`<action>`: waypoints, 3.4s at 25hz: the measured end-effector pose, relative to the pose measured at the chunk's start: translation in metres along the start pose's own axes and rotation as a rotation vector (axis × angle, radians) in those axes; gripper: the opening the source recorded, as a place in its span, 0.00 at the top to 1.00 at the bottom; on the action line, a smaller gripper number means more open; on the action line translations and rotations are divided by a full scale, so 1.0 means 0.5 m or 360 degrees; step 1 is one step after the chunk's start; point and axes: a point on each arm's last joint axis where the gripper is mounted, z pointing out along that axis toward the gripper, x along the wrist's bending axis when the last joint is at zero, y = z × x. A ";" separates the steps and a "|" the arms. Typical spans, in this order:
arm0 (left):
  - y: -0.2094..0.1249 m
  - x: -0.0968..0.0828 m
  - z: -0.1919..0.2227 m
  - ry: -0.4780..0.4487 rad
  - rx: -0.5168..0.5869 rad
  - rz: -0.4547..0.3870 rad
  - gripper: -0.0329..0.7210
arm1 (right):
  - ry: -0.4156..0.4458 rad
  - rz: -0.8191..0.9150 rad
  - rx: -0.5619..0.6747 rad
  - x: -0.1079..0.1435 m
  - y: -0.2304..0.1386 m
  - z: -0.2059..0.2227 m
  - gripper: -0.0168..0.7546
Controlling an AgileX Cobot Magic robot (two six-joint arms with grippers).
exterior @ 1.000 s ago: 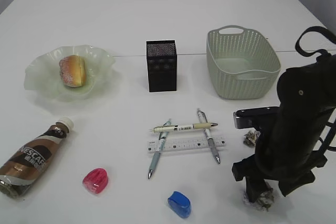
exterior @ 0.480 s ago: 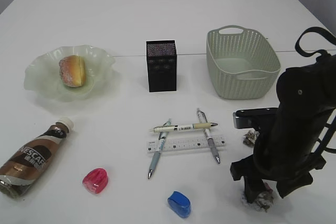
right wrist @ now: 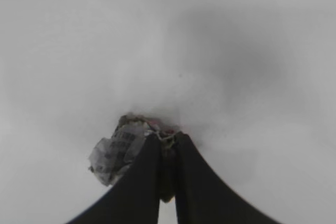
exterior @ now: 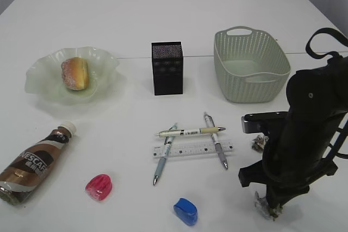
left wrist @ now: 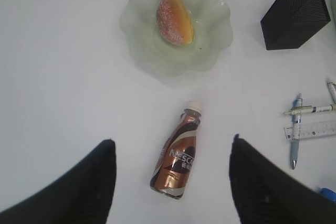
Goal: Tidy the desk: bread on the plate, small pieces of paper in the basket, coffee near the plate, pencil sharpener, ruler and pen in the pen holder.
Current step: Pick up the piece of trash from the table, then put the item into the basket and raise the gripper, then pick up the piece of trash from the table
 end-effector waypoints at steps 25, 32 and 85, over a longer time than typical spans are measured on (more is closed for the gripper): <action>0.000 0.000 0.000 0.0003 -0.0001 0.0001 0.31 | -0.0031 -0.0113 -0.0294 0.021 0.055 -0.243 0.98; 0.000 -0.002 0.000 -0.0015 0.0003 -0.0005 0.31 | -0.0247 -0.0052 -0.0791 0.017 0.148 -0.390 0.98; -0.001 -0.006 0.000 -0.0054 0.0011 -0.0018 0.32 | -0.0034 0.0138 -0.0758 -0.068 0.369 -0.384 0.37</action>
